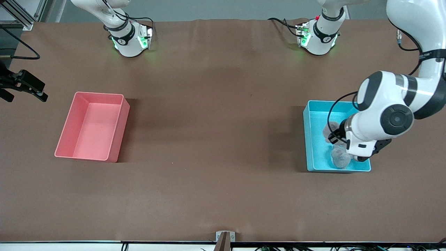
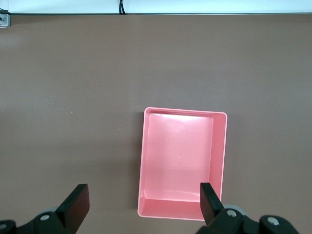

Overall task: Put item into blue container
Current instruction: 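Lower the plush into the blue box and open the left gripper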

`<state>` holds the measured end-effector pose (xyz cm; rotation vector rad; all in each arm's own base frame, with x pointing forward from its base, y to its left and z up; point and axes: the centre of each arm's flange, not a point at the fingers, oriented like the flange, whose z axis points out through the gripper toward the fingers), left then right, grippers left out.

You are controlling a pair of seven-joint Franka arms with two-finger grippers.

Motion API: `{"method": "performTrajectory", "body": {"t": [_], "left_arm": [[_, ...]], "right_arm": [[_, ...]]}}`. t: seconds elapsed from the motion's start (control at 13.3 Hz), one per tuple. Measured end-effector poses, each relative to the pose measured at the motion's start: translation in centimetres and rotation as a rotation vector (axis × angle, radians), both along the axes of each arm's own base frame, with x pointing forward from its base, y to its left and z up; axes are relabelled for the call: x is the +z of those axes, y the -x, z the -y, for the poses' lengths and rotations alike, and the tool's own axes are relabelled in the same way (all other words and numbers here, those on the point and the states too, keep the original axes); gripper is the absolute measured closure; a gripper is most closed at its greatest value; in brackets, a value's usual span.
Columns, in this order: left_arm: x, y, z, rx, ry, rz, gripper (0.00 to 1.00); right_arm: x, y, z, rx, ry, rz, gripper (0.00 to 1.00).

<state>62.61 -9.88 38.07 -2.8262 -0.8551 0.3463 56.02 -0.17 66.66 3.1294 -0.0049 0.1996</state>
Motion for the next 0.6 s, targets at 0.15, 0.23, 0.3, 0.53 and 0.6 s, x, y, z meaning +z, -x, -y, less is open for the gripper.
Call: {"method": "performTrajectory", "body": {"t": [0.15, 0.23, 0.3, 0.53, 0.6], "left_arm": [[-1.7, 0.4, -1.9, 0.003, 0.0, -0.056, 0.74], [-2.5, 0.4, -3.0, 0.002, 0.007, -0.073, 0.74], [-3.5, 0.3, -4.6, 0.005, 0.016, -0.093, 0.77], [-7.4, 0.3, -9.4, 0.04, 0.048, -0.161, 0.84], [-8.3, 0.3, -10.1, 0.048, 0.055, -0.173, 0.78]], "right_arm": [[0.0, 0.0, 0.0, 0.0, 0.0, 0.0, 0.0], [0.0, 0.0, 0.0, 0.0, 0.0, 0.0, 0.0], [0.0, 0.0, 0.0, 0.0, 0.0, 0.0, 0.0], [0.0, 0.0, 0.0, 0.0, 0.0, 0.001, 0.0], [0.0, 0.0, 0.0, 0.0, 0.0, 0.001, 0.0]]}}
